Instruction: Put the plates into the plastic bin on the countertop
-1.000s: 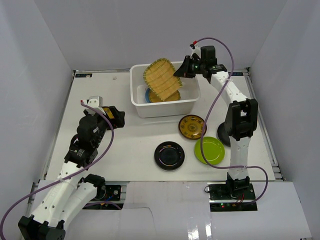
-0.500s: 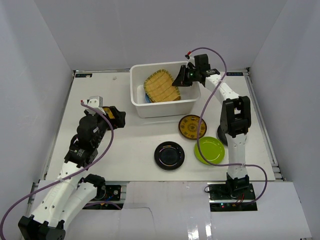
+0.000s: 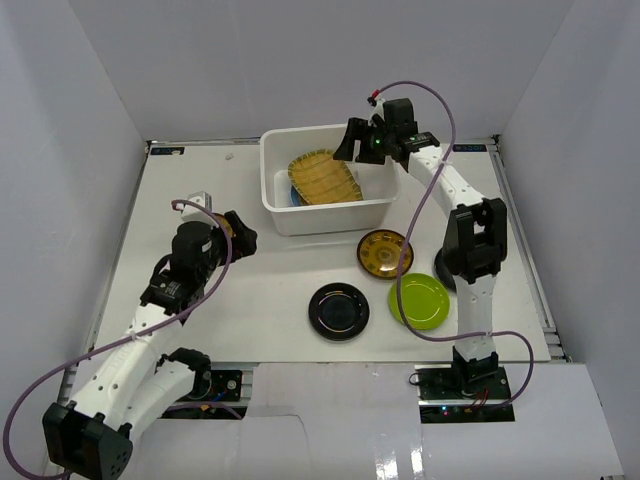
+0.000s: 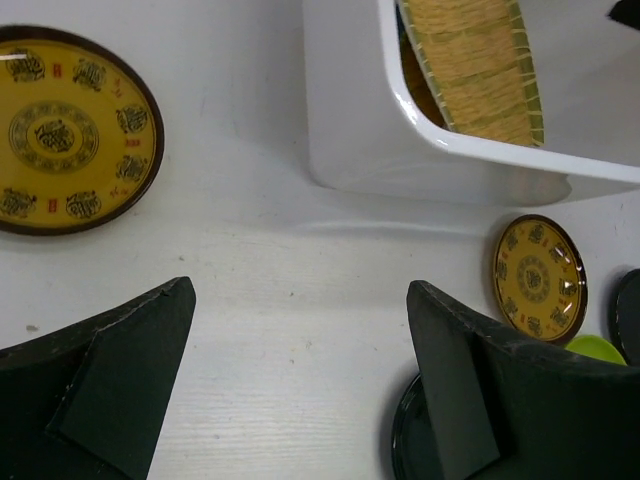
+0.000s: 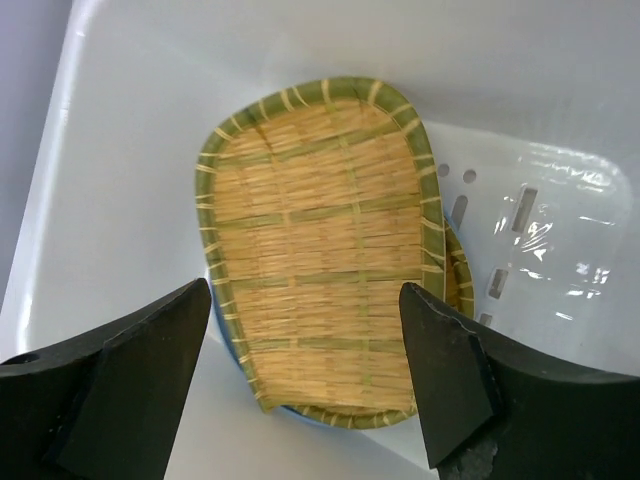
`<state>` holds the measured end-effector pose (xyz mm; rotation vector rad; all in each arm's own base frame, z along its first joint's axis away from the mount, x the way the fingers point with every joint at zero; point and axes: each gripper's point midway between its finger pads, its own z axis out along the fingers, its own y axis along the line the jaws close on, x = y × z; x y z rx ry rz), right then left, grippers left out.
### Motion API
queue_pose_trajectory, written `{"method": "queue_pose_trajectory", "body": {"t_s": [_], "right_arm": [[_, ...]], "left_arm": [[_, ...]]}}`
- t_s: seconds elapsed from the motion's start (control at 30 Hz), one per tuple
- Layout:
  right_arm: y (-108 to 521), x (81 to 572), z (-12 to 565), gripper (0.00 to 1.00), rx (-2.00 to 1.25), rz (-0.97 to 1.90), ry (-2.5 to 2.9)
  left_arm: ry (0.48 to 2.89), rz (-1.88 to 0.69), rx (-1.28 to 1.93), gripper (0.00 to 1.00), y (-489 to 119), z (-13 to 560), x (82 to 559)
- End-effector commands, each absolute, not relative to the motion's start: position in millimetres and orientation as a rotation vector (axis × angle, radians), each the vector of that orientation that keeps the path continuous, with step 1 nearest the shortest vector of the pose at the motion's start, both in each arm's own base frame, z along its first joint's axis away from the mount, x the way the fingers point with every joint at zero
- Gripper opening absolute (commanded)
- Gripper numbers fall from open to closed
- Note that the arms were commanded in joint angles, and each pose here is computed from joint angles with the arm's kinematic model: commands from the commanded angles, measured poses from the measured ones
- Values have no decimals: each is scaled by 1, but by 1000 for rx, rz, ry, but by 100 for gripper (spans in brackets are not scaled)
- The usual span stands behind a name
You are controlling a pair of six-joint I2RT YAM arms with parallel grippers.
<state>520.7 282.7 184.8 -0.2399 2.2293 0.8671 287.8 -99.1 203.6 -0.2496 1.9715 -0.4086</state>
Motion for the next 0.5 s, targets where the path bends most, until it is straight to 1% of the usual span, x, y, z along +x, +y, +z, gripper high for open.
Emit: {"method": "queue_pose_trajectory", "body": {"t_s": [0.0,0.07,0.13,0.17,0.2,0.23,0.27,0.3,0.33,0.37,0.4,0.43,0.47], "right_arm": [[275,512,269,82,-286,780,2039],[273,505,281,81,-288,760,2011],[272,481,288,80,-291,761,1989],[268,464,314,77,-272,771,1929],[268,451,291,75,-260,783,1947],[276,435,289,73,-267,807,1933],[274,414,312,69,-238,833,1868],[274,399,287,66,-233,839,1879],[285,380,283,65,-257,862,1872],[282,361,294,61,-250,875,1839],[288,340,270,60,-283,889,1883],[288,328,263,59,-296,890,1896],[286,313,270,57,-315,903,1871]], "left_arm": [[1963,-412,-425,98,-91,207,289],[1973,-388,-482,98,-86,196,290],[1977,-351,-562,98,-78,185,294],[1975,-364,-606,98,-77,183,296],[1985,-360,-629,97,-76,177,300],[1979,-346,-669,96,-69,174,305],[1976,-350,-711,96,-65,170,308],[1973,-346,-745,95,-59,167,312],[1990,-352,-806,95,-47,157,316],[1985,-381,-840,94,-43,155,321],[2005,-385,-878,93,-36,143,322],[1994,-374,-931,93,-22,139,324],[1992,-368,-970,92,-17,134,324]]}}
